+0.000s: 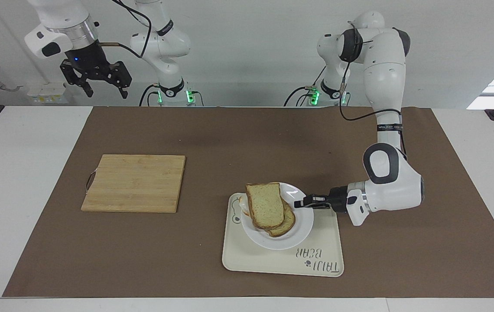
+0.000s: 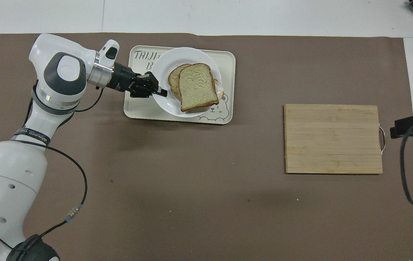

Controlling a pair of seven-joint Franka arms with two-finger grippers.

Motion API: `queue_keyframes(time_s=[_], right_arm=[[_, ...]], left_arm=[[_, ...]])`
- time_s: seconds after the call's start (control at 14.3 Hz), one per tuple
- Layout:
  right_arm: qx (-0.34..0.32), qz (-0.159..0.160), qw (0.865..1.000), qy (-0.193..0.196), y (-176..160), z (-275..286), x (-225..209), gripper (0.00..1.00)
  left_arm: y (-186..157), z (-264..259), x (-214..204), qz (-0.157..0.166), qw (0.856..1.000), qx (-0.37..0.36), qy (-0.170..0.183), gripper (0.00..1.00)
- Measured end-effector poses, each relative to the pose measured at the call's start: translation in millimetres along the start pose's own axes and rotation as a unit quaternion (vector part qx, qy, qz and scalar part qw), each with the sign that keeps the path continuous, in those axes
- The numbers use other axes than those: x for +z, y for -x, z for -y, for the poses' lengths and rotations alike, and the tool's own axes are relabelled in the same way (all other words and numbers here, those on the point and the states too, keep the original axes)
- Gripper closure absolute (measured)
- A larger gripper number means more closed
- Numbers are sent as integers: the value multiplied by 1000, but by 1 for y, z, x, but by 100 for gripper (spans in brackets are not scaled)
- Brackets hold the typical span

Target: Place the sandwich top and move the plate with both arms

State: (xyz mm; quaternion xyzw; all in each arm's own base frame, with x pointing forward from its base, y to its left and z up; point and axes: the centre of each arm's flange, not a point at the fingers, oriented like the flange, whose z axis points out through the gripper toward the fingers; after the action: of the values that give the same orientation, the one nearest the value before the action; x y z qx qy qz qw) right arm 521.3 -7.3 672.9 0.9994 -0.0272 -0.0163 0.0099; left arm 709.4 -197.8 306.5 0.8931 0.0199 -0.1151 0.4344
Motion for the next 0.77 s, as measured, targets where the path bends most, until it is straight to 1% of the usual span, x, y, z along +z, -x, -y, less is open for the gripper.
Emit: queue_keyframes(time_s=[0.28, 0.56, 0.63, 0.77], right_arm=[[-3, -2, 1000, -1, 0, 2, 0, 0], [-23, -15, 1000, -2, 0, 2, 3, 0], [-23, -16, 1000, -2, 1, 2, 3, 0], [-23, -16, 1000, -2, 2, 2, 3, 0]], left_arm=[[-5, -1, 15, -11, 999, 12, -39, 94], [-10, 15, 25, -10, 999, 0, -49, 94], [-11, 18, 25, -10, 999, -1, -51, 86], [-13, 24, 16, -15, 998, -1, -63, 64]])
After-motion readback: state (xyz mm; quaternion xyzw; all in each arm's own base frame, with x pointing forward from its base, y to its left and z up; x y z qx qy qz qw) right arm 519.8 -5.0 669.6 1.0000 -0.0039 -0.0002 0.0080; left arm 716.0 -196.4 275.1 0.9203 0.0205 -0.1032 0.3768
